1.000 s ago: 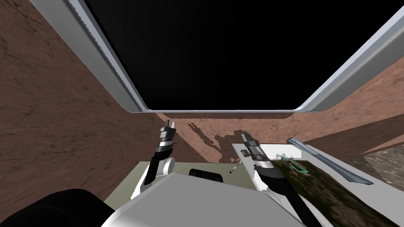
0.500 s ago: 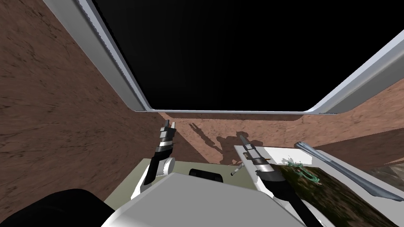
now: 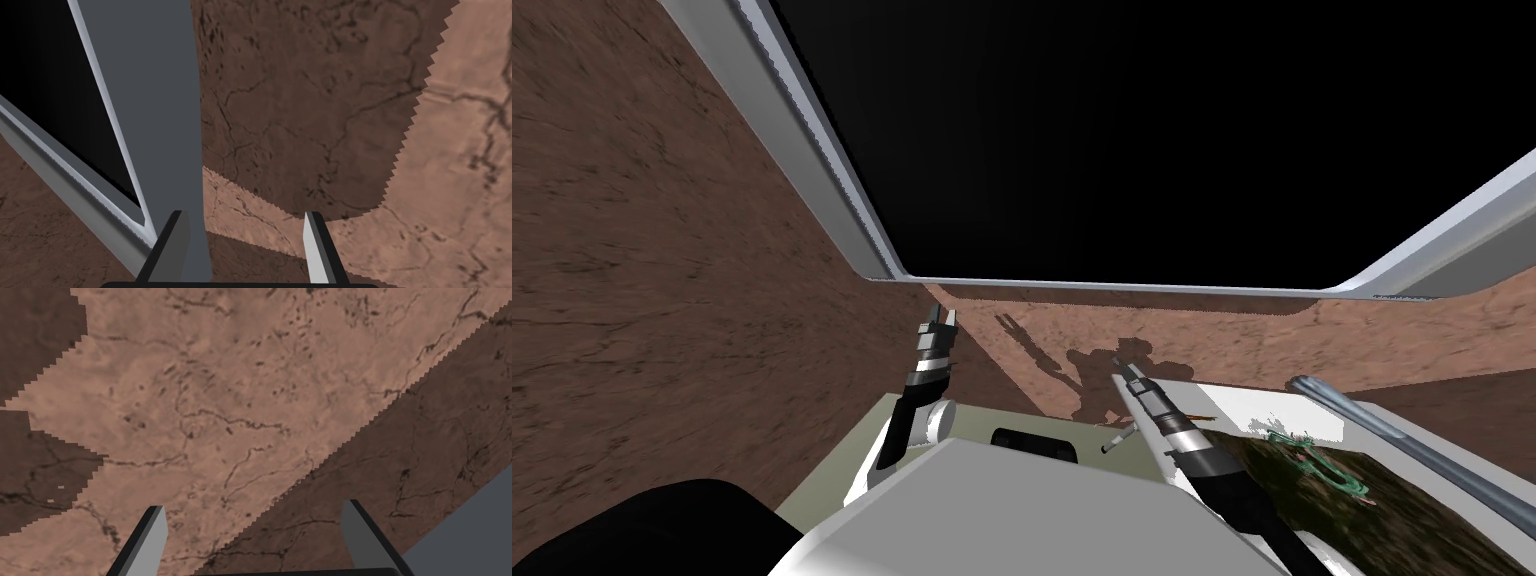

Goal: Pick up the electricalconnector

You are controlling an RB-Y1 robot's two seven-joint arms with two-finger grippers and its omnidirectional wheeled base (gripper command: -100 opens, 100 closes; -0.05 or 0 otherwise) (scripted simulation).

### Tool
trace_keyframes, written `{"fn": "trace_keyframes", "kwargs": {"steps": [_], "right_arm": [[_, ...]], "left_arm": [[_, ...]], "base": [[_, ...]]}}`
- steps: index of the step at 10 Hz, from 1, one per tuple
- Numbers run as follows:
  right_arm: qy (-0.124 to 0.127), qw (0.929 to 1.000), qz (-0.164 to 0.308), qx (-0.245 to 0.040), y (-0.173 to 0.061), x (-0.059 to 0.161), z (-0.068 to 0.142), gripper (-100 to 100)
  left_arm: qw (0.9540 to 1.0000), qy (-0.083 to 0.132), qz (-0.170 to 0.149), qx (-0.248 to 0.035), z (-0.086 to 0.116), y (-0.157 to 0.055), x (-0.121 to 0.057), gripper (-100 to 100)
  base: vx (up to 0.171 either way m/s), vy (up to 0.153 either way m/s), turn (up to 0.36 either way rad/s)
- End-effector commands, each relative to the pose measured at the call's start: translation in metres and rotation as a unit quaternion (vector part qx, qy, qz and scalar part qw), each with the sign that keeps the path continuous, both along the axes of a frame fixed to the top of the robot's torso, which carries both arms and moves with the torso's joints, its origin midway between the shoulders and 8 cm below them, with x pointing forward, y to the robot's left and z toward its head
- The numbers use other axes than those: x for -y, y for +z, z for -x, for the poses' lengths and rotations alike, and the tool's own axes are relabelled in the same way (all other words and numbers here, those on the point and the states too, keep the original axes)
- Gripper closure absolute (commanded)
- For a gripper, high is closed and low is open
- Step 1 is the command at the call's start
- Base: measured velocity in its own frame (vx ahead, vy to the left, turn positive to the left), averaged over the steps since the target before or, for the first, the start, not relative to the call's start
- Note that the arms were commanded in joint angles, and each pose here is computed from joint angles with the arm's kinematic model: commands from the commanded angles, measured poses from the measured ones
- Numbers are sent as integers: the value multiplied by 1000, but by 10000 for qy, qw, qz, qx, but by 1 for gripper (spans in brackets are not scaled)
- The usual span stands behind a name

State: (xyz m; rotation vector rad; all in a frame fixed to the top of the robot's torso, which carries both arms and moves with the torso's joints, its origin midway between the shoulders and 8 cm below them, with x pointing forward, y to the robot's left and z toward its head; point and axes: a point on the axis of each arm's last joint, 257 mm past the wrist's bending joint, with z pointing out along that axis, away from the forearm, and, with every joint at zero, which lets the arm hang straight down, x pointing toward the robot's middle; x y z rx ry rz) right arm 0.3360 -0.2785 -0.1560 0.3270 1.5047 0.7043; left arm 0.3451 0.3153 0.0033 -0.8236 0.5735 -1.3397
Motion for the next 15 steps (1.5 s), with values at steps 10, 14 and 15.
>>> {"fn": "trace_keyframes", "kwargs": {"steps": [10, 14, 15], "right_arm": [[260, 9565, 2499, -1480, -113, 50, 49, -100], [480, 9176, 3414, -1980, -150, 77, 77, -100], [503, 9143, 3515, -1949, -150, 77, 77, -100]], "left_arm": [[10000, 1, 0, 0, 0, 0, 0, 0], [10000, 1, 0, 0, 0, 0, 0, 0], [10000, 0, 0, 0, 0, 0, 0, 0]], "base": [[10, -6, 99], [10, -7, 96], [8, -8, 69]]}}
